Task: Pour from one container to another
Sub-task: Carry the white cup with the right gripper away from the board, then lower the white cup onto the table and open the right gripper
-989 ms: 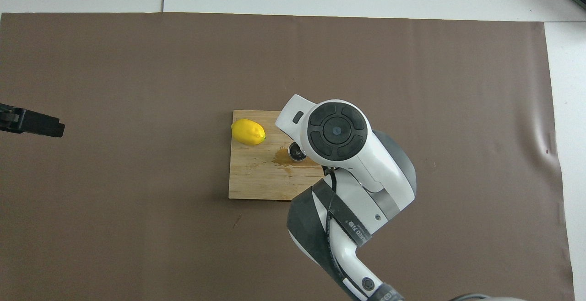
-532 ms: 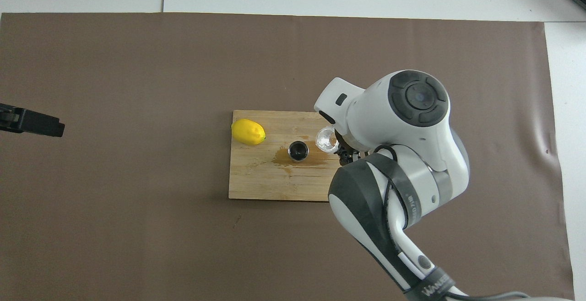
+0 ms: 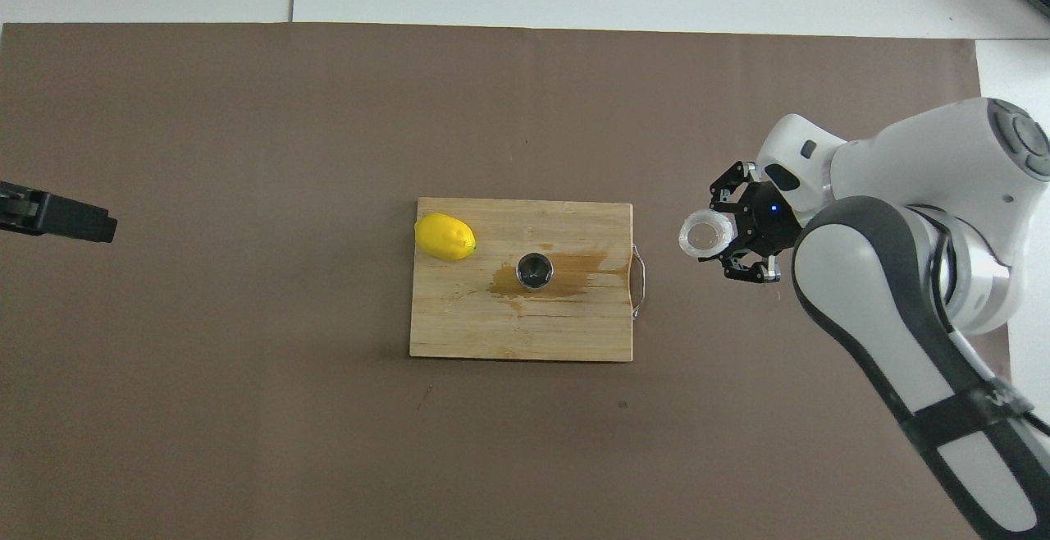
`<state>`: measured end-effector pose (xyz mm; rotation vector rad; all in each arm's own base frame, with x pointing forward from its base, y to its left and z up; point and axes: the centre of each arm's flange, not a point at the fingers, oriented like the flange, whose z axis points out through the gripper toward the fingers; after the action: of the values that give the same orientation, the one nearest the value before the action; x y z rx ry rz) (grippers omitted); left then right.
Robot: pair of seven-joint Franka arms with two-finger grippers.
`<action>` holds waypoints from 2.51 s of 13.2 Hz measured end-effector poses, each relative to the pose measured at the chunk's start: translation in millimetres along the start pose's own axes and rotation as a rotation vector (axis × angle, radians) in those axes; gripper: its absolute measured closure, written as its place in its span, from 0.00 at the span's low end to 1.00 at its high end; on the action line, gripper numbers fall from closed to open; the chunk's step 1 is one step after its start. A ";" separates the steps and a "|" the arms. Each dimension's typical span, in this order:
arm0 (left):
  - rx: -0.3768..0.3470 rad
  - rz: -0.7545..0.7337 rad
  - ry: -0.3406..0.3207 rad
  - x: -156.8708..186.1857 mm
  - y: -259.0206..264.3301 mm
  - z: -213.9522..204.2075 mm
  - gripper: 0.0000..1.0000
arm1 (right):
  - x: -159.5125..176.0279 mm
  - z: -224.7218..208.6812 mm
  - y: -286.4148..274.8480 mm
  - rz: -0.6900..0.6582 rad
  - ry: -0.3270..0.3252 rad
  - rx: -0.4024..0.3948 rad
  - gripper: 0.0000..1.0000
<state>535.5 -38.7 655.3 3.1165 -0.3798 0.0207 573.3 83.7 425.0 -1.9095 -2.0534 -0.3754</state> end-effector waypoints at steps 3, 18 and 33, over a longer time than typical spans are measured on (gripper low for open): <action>0.002 0.016 -0.001 0.7 0.8 0.7 0.00 | -63.5 10.9 -16.1 0.028 0.055 0.016 0.49; 0.003 0.018 0.002 1.2 1.4 0.5 0.00 | -186.2 79.7 -62.3 0.093 0.156 -0.021 0.49; 0.003 0.018 0.003 1.2 1.4 0.4 0.00 | -191.0 63.1 -70.0 0.100 0.164 -0.041 0.00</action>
<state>536.3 -40.3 654.9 3.1154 -0.4080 0.0260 512.4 -71.5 292.4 -1.9272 -1.8519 -0.5343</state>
